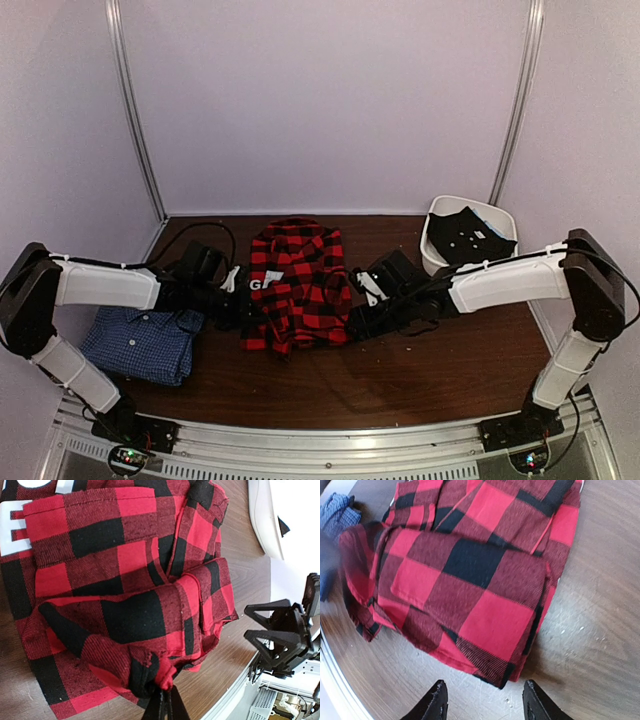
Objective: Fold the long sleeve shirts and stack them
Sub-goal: Adjust the 2/3-rectangle-folded shirt at the center of the board.
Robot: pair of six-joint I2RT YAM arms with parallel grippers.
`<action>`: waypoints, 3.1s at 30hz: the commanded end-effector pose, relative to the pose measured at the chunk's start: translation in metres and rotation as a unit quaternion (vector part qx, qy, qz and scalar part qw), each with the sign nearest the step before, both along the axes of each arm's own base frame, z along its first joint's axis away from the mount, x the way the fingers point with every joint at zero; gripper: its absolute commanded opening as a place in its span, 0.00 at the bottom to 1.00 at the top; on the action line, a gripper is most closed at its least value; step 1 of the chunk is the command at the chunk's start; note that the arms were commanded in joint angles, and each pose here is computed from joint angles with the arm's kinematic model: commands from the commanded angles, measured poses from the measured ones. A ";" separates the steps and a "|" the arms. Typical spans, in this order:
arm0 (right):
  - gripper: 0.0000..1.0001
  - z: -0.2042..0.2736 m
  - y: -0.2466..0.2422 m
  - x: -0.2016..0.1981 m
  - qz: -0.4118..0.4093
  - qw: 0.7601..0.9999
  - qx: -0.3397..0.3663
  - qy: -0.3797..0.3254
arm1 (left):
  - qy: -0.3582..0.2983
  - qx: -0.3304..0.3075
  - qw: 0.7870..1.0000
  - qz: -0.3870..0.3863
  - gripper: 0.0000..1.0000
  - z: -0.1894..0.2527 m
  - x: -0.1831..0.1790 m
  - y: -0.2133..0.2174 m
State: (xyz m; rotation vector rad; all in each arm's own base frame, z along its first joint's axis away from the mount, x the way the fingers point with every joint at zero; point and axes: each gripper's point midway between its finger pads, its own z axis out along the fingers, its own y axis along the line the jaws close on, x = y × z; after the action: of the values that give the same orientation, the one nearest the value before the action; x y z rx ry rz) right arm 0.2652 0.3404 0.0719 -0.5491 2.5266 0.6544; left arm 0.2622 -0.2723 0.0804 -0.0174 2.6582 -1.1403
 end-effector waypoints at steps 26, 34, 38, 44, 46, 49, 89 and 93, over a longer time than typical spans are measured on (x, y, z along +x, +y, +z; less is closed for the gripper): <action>0.21 -0.014 0.019 0.010 -0.007 0.999 -0.032 -0.026 | -0.028 -0.020 0.999 0.002 0.04 0.016 0.008 -0.006; 0.03 -0.003 0.022 0.014 -0.009 0.999 -0.031 -0.031 | -0.035 -0.025 0.999 0.006 0.04 0.022 0.011 -0.007; 0.00 0.003 0.025 0.018 -0.011 0.999 -0.030 -0.035 | -0.042 -0.032 0.999 0.009 0.04 0.029 0.015 -0.009; 0.00 0.020 0.037 0.045 -0.026 0.998 -0.012 -0.052 | -0.060 -0.039 0.997 0.025 0.03 0.040 0.036 -0.012; 0.00 0.025 0.039 0.060 -0.036 0.998 -0.002 -0.055 | -0.071 -0.040 0.996 0.040 0.03 0.043 0.051 -0.010; 0.00 0.030 0.042 0.087 -0.052 0.997 0.014 -0.055 | -0.079 -0.047 0.994 0.061 0.02 0.046 0.074 -0.005; 0.37 0.066 0.047 0.100 -0.050 0.995 0.036 -0.078 | -0.139 -0.023 0.987 0.082 0.43 0.057 0.111 0.002; 0.30 0.042 0.061 0.089 -0.029 0.997 0.030 -0.059 | -0.132 -0.035 0.990 0.042 0.38 0.049 0.085 -0.028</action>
State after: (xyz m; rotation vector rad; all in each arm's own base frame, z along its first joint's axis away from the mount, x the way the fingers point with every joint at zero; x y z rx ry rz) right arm 0.3633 0.3915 0.1390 -0.4257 2.3566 0.6498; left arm 0.3685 -0.2723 0.1218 -0.1035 2.3926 -1.0444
